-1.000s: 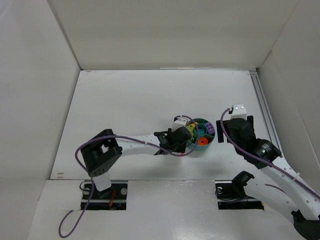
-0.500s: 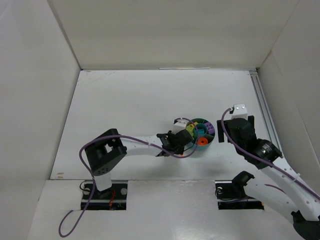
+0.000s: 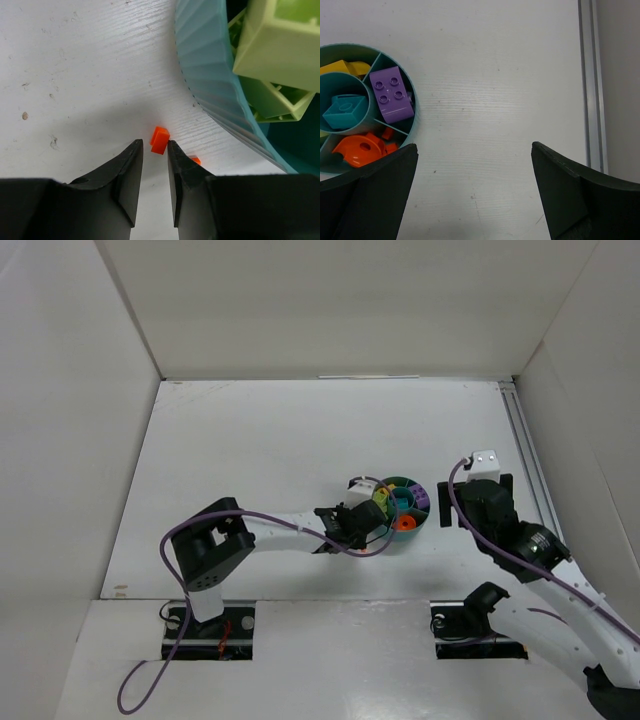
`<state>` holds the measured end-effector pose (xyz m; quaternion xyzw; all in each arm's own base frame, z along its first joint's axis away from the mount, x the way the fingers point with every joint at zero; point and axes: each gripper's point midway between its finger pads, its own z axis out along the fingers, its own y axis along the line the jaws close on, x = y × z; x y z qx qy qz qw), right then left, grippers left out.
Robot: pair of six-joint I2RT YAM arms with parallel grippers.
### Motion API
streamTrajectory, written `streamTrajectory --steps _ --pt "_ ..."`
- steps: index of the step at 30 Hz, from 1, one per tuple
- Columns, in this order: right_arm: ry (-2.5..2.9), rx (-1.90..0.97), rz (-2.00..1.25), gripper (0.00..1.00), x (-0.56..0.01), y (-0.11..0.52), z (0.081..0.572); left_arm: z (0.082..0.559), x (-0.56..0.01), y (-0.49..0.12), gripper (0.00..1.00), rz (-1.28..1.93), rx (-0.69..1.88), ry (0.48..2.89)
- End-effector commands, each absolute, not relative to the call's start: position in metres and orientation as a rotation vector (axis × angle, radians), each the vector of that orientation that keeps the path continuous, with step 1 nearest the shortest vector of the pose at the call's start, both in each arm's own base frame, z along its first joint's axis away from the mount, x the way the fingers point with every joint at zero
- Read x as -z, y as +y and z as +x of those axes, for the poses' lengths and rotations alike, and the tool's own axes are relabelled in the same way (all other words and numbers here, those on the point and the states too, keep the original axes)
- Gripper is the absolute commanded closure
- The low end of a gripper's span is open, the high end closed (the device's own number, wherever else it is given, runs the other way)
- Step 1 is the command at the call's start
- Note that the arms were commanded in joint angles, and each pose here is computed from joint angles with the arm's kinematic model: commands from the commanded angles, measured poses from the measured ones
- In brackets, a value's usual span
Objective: Sort the legos into containers by color
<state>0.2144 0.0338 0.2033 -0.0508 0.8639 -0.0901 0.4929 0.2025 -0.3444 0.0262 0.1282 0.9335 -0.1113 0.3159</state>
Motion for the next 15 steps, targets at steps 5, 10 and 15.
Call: streamTrajectory --steps 5,10,15 --pt "2.055 0.221 -0.063 0.00 -0.2163 0.0257 0.2124 0.2025 -0.0278 -0.3501 0.78 0.341 0.293 2.437" --pt "2.055 0.221 -0.063 0.00 -0.2164 0.0243 0.2104 0.2036 -0.0273 -0.3520 0.79 0.352 0.289 2.435" --pt "2.055 0.221 -0.063 0.00 -0.2165 0.0229 0.2084 0.2047 -0.0267 -0.3538 0.84 0.363 0.285 2.433"
